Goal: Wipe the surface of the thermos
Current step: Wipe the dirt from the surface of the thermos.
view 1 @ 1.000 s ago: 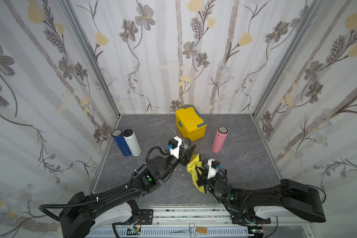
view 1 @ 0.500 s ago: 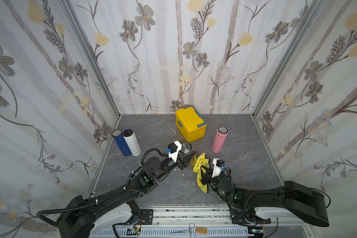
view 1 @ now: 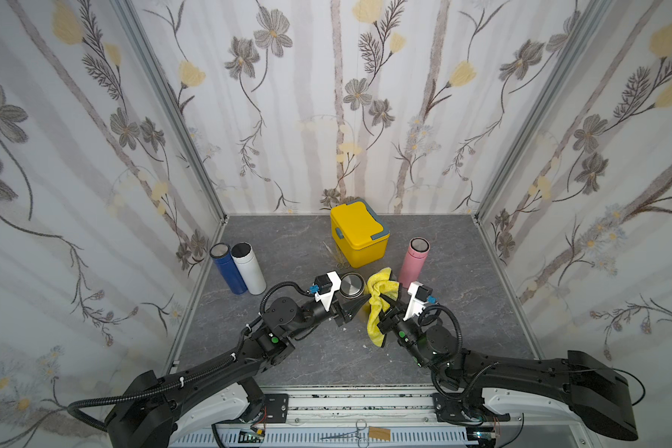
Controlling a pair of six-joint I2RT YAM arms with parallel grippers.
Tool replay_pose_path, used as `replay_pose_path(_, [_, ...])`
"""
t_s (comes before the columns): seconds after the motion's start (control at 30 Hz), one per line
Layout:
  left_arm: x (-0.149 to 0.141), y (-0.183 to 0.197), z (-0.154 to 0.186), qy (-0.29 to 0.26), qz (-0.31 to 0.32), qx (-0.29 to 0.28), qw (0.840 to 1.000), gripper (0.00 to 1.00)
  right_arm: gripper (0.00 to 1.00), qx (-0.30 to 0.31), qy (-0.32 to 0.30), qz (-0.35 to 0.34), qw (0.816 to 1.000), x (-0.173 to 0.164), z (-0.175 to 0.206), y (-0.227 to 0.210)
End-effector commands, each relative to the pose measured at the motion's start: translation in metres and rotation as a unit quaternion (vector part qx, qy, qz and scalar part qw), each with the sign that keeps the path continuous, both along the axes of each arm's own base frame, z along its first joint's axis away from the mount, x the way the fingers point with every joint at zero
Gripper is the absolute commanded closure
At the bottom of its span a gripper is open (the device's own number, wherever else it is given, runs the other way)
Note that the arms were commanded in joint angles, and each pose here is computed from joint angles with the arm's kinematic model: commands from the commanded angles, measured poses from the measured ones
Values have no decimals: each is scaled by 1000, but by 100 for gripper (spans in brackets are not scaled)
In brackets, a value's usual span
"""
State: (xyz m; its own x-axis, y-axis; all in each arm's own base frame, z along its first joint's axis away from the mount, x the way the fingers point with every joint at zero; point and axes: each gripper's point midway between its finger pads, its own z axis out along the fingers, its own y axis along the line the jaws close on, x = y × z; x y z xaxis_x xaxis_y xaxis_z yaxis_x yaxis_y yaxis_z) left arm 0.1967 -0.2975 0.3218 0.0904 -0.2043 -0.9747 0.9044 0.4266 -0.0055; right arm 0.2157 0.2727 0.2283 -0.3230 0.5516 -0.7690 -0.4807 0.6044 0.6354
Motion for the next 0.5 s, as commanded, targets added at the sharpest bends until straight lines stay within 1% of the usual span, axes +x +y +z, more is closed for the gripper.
replay_pose_path(0.0, [-20, 5, 35, -47, -39, -55, 997, 100, 100, 5, 45, 17, 999, -2, -42, 1])
replay_pose_path(0.07, [-22, 5, 35, -47, -42, -57, 996, 100, 100, 15, 43, 20, 999, -2, -46, -2])
replay_pose_path(0.1, [-22, 6, 36, -47, -43, -58, 996, 100, 100, 13, 37, 24, 999, -2, -41, 0])
replay_pose_path(0.2, [-25, 7, 37, -50, -47, -59, 996, 100, 100, 8, 4, 31, 999, -2, -3, 7])
replay_pose_path(0.3, [-27, 8, 38, -52, -52, -60, 996, 100, 100, 19, -32, 34, 999, -3, 41, 7])
replay_pose_path(0.33, [-29, 7, 38, -53, -55, -60, 995, 100, 100, 24, -38, 34, 998, -4, 48, 6])
replay_pose_path(0.4, [-33, 6, 38, -57, -66, -58, 994, 100, 100, 30, -41, 35, 998, -5, 52, 6])
replay_pose_path(0.47, [-36, 5, 37, -61, -75, -55, 994, 100, 100, 23, -26, 39, 999, -3, 36, 10])
